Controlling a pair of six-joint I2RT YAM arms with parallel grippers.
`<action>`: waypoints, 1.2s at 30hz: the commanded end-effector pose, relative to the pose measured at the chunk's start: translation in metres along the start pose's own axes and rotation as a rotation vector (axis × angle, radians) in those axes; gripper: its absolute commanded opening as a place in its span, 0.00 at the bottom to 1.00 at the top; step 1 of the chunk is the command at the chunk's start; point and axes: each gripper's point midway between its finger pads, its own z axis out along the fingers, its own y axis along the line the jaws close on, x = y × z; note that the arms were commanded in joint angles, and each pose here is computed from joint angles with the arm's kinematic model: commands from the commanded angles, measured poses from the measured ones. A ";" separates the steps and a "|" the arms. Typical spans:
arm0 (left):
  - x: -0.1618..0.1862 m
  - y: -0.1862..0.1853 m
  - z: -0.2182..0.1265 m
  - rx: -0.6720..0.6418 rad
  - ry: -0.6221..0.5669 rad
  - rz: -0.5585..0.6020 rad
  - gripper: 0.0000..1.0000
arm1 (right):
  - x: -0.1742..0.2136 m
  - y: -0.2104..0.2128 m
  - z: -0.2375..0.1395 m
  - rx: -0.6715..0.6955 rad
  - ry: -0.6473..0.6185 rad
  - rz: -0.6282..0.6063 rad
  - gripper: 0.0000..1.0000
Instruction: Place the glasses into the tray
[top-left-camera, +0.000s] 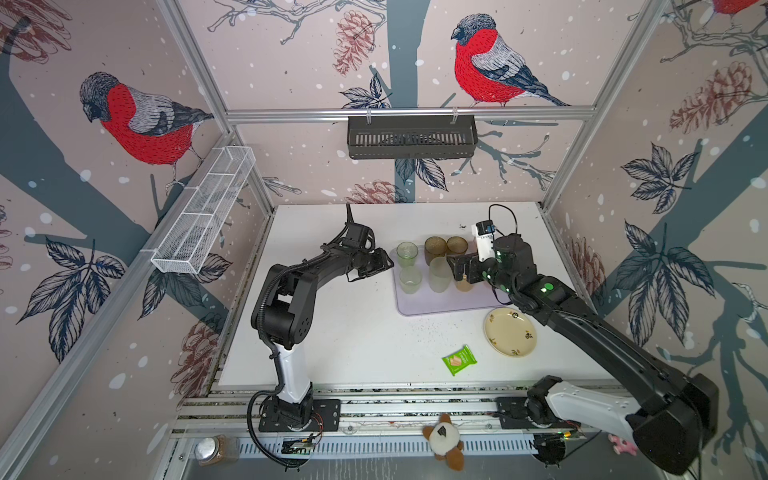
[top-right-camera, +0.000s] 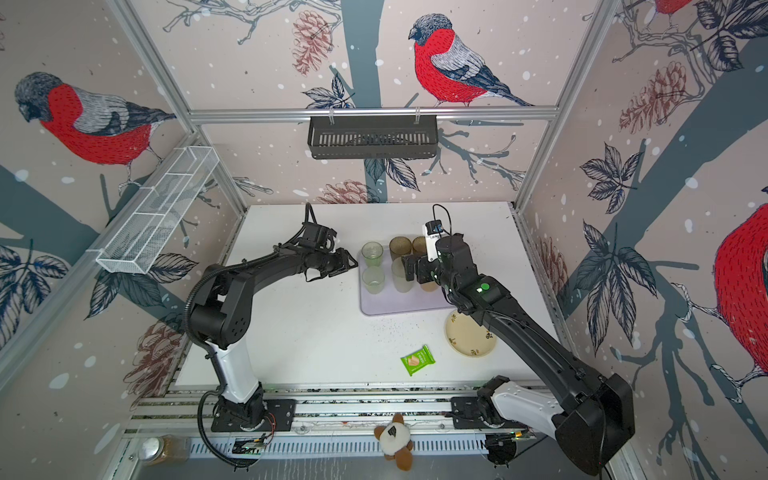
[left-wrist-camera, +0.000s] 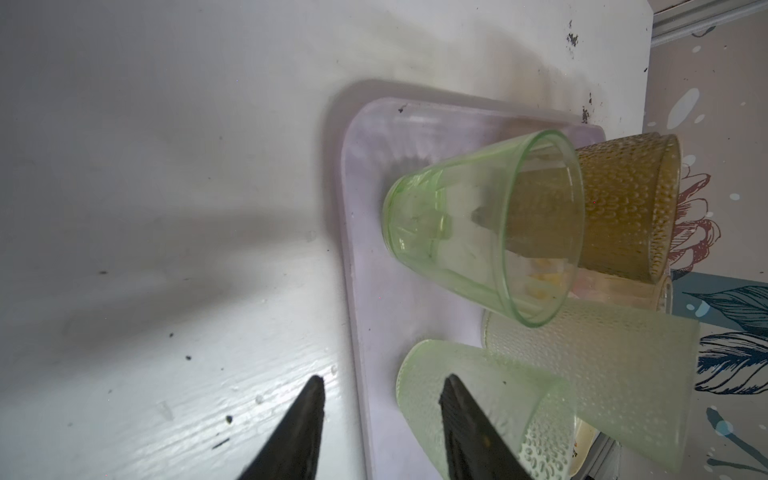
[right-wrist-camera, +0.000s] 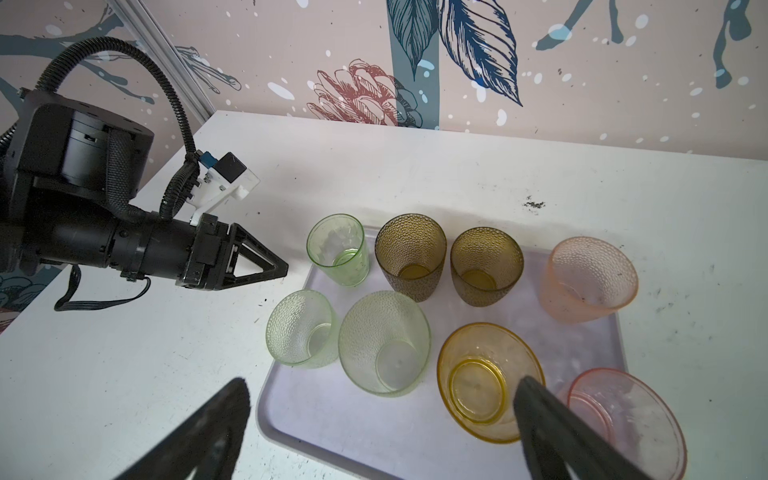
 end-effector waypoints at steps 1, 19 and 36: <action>-0.006 -0.008 0.005 0.026 -0.022 0.013 0.46 | -0.008 0.006 0.002 -0.030 -0.022 0.002 1.00; -0.007 -0.005 0.030 0.004 -0.005 0.012 0.41 | 0.011 0.040 0.019 -0.131 0.064 -0.088 0.99; 0.000 0.004 0.040 -0.033 0.006 0.003 0.34 | 0.013 0.043 0.019 -0.134 0.068 -0.096 0.99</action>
